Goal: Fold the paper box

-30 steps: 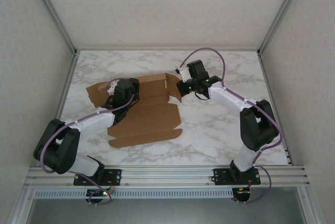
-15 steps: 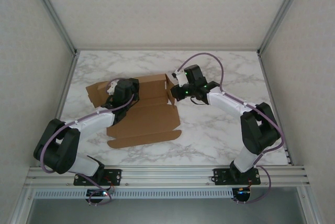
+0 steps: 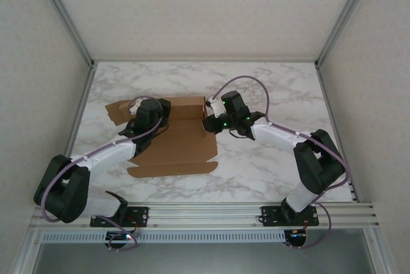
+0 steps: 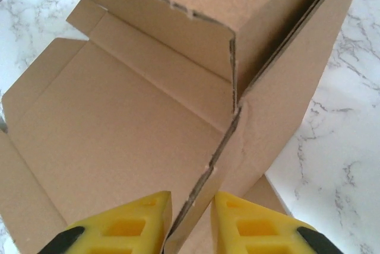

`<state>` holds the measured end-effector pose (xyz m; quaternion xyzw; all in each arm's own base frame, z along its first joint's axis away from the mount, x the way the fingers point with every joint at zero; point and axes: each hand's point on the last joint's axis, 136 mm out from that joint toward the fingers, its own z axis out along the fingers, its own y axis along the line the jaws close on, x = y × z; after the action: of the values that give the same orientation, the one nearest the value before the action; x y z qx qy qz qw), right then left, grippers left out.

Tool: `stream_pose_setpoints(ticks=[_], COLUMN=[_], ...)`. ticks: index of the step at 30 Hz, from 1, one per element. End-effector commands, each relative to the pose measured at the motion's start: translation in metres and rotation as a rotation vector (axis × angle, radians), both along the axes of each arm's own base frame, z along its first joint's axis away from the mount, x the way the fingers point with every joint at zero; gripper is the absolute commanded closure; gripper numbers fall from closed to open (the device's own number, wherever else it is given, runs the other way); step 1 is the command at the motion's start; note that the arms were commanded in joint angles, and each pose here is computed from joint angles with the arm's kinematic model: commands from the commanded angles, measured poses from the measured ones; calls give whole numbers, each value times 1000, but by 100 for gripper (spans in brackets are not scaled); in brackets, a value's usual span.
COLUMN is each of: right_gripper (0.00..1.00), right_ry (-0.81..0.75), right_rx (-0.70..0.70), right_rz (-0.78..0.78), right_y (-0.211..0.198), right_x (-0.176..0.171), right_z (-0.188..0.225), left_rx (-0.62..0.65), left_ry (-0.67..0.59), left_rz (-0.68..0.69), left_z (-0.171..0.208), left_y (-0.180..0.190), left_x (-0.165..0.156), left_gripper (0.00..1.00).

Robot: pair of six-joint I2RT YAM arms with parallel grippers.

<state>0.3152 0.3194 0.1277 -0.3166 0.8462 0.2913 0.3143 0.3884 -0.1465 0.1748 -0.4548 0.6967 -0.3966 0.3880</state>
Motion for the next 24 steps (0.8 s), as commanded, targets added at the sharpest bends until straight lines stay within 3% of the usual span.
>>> stream_pose_setpoints(ticks=[1, 10, 18, 21, 24], right_gripper=[75, 62, 49, 51, 59], right_ry=[0, 0, -106, -188, -241], right_rx=[-6, 3, 180, 228, 85], right_rz=[63, 180, 250, 111, -103], right_y=[3, 5, -4, -24, -58], right_x=[-20, -40, -53, -28, 14], right_z=[-1, 29, 121, 148, 123], left_rx=[187, 252, 270, 271, 266], left_ry=[219, 243, 248, 247, 243], left_rz=[-141, -130, -133, -132, -133], left_z=[-68, -81, -80, -80, -78], left_y=[-3, 9, 8, 9, 8], left_x=[-42, -51, -46, -46, -45], left_gripper=[100, 100, 100, 100, 100])
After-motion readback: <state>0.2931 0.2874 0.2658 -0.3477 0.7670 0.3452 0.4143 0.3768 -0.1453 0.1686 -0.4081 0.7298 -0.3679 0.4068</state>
